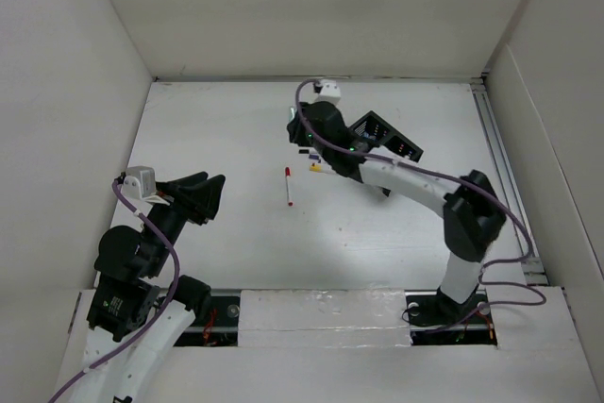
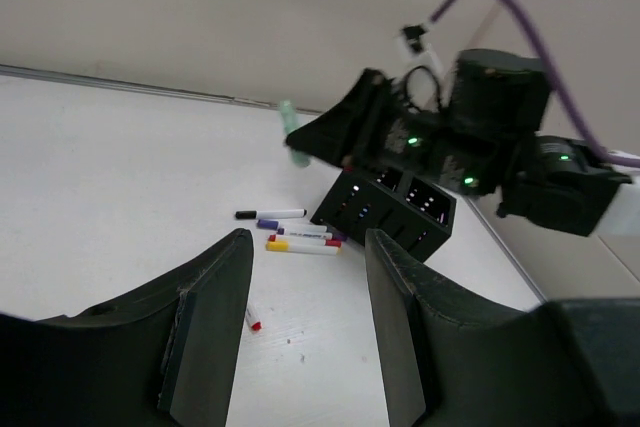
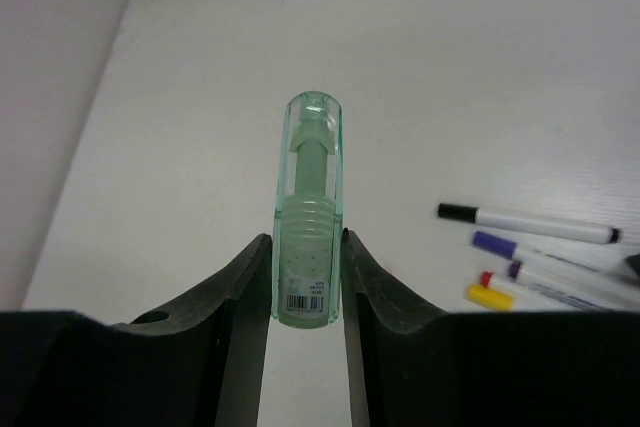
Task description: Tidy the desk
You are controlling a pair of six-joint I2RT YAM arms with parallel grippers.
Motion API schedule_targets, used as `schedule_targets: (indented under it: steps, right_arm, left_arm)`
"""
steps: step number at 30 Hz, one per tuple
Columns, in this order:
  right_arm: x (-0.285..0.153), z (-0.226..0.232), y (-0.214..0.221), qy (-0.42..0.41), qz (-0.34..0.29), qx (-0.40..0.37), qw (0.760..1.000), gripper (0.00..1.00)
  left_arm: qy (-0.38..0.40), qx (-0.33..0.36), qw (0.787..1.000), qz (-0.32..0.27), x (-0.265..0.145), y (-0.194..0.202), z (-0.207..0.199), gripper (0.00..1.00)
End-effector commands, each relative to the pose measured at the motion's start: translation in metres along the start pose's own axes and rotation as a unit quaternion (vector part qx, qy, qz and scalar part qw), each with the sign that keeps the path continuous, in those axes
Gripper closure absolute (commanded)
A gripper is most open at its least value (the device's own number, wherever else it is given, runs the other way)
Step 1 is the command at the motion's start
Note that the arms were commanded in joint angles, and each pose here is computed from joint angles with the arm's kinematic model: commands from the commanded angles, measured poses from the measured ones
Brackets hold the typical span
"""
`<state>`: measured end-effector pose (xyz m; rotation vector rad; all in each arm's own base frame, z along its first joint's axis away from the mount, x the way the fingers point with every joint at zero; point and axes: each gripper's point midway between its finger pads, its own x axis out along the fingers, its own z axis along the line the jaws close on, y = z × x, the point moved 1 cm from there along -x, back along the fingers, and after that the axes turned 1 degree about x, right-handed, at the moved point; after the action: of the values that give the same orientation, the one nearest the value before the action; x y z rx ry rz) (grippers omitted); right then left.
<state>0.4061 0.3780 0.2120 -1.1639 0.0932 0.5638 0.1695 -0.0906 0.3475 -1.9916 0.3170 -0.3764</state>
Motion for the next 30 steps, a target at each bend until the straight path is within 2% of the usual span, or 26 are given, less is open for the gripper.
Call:
schedule_targets:
  steps: [1,2,5,6,8,13,19,22,23,28,30]
  right_arm:
    - [-0.022,-0.030,-0.061,-0.001,-0.080,0.055,0.995,0.80]
    - [-0.036,-0.046,-0.084,0.005,-0.104,0.068,0.992,0.80]
    - [-0.046,-0.085,-0.084,0.028,-0.107,0.077,0.991,0.79]
    - [-0.053,-0.118,-0.089,0.052,-0.108,0.087,0.989,0.78]
    - [-0.057,-0.128,-0.091,0.059,-0.109,0.091,0.988,0.78]
    - [-0.054,-0.190,-0.080,0.112,-0.091,0.106,0.984,0.78]
    - [-0.044,-0.209,-0.078,0.136,-0.076,0.104,0.982,0.76]
    - [-0.042,-0.216,-0.074,0.149,-0.064,0.103,0.981,0.70]
    - [-0.042,-0.217,-0.073,0.151,-0.063,0.103,0.981,0.65]
    - [-0.049,-0.212,-0.072,0.150,-0.070,0.106,0.981,0.55]
    - [-0.052,-0.205,-0.071,0.147,-0.071,0.102,0.981,0.44]
  left_arm:
    - [0.017,-0.004,1.000,-0.022,0.000,-0.010,-0.007,0.55]
    - [0.017,-0.003,1.000,-0.021,0.000,-0.010,-0.007,0.55]
    - [0.020,-0.004,1.000,-0.023,0.000,-0.010,-0.008,0.55]
    - [0.019,-0.004,0.999,-0.025,-0.001,-0.011,-0.008,0.55]
    - [0.018,-0.004,1.000,-0.025,-0.001,-0.011,-0.008,0.55]
    - [0.022,-0.003,1.000,-0.023,0.000,-0.010,-0.009,0.55]
    - [0.021,-0.003,1.000,-0.019,0.001,-0.008,-0.008,0.55]
    - [0.020,-0.003,1.000,-0.020,0.001,-0.009,-0.008,0.55]
    - [0.020,-0.003,1.000,-0.019,0.002,-0.009,-0.008,0.55]
    - [0.022,-0.003,1.000,-0.017,0.002,-0.008,-0.009,0.55]
    - [0.022,-0.003,1.000,-0.017,0.002,-0.009,-0.009,0.55]
